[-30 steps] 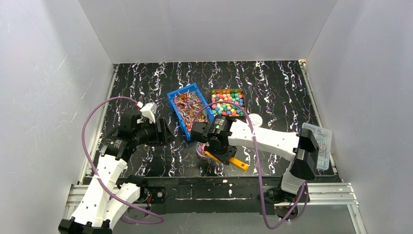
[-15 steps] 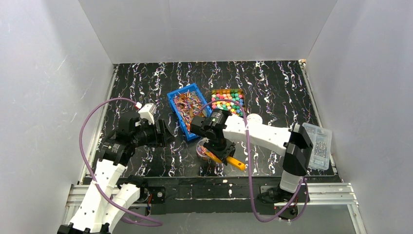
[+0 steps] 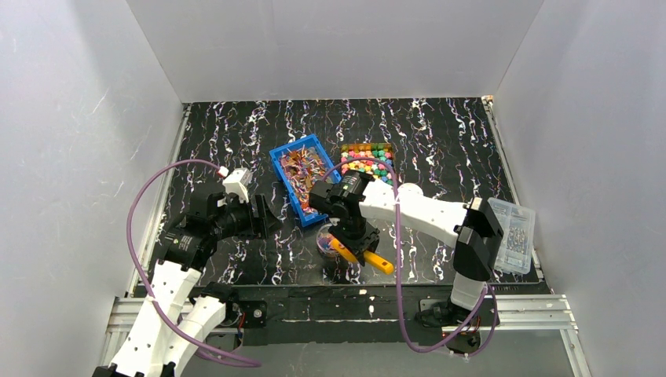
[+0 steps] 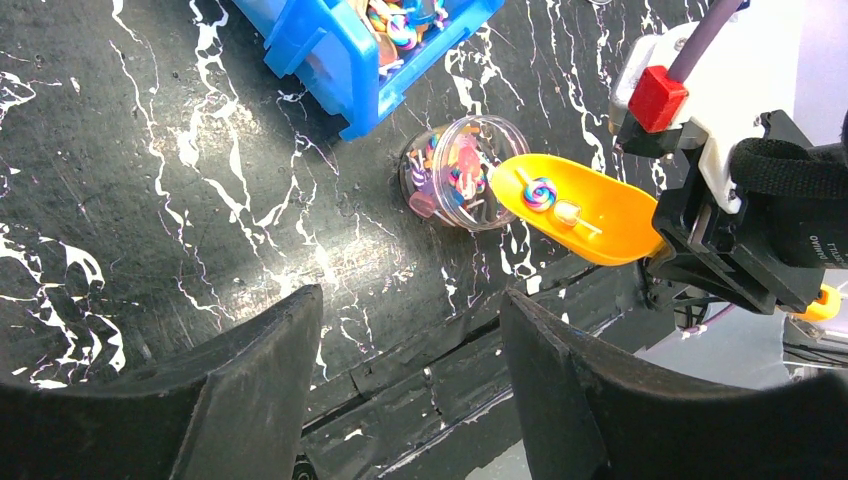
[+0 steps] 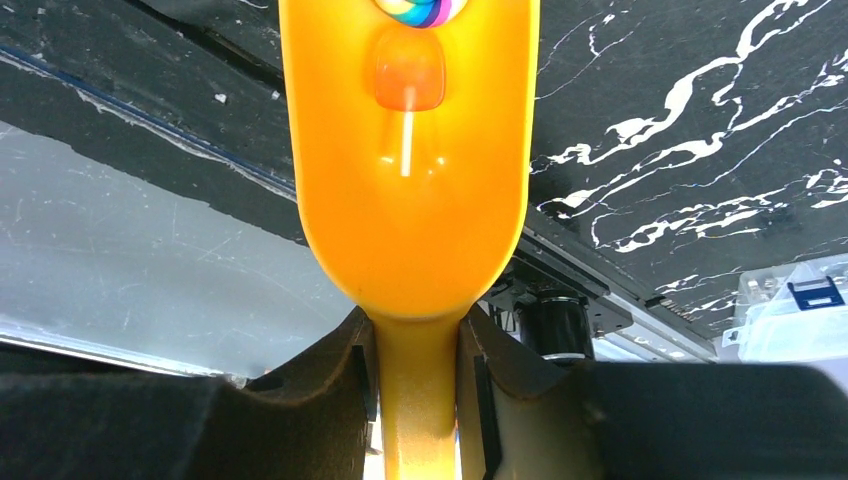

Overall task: Pack the candies
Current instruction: Place the fake candies in the packing bottle, then adjust the spatula, then scoop the fake candies from the storage box.

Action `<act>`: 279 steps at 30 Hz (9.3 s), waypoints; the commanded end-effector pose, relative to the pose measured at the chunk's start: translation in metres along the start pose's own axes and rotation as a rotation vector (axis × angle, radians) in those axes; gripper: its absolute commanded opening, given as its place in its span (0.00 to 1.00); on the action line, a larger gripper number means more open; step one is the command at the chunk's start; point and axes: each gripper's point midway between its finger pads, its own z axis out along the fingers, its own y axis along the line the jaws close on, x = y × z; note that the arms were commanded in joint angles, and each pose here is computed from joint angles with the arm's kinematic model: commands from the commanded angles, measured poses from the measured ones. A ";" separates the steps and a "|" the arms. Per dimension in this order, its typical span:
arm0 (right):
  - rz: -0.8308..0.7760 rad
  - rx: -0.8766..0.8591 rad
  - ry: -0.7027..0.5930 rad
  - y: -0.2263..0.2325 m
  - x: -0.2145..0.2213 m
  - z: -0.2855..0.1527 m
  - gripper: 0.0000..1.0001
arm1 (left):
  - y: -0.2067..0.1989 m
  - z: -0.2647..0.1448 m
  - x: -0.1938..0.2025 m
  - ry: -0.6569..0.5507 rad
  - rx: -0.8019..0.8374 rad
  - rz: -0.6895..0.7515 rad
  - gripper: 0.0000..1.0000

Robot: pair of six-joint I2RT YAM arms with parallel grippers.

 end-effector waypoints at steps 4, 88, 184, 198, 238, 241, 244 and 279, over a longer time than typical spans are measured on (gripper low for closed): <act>0.024 -0.004 0.003 -0.004 0.002 -0.008 0.01 | 0.000 0.000 0.003 0.005 0.002 0.004 0.63; -0.750 0.196 -1.118 0.064 -0.008 -0.081 0.01 | -0.090 -0.066 0.045 0.335 0.401 -0.141 0.64; -0.173 0.431 -0.585 -0.184 -0.102 -0.090 0.01 | -0.009 -0.028 0.005 0.027 -0.034 -0.019 0.98; -0.203 0.435 -0.281 -0.222 -0.103 -0.042 0.01 | -0.017 -0.012 -0.002 -0.011 0.056 0.019 0.98; -0.184 0.407 -0.108 -0.234 -0.164 0.024 0.01 | -0.009 -0.007 0.003 -0.034 0.034 0.016 0.98; -0.173 0.390 -0.145 -0.231 -0.175 0.030 0.01 | -0.009 -0.007 0.003 -0.033 0.032 0.015 0.98; -0.157 0.376 -0.195 -0.230 -0.187 0.035 0.01 | -0.008 -0.006 0.003 -0.028 0.029 0.013 0.98; -0.048 0.277 -0.590 -0.233 -0.201 0.028 0.01 | -0.003 0.002 0.005 0.005 0.006 -0.006 0.98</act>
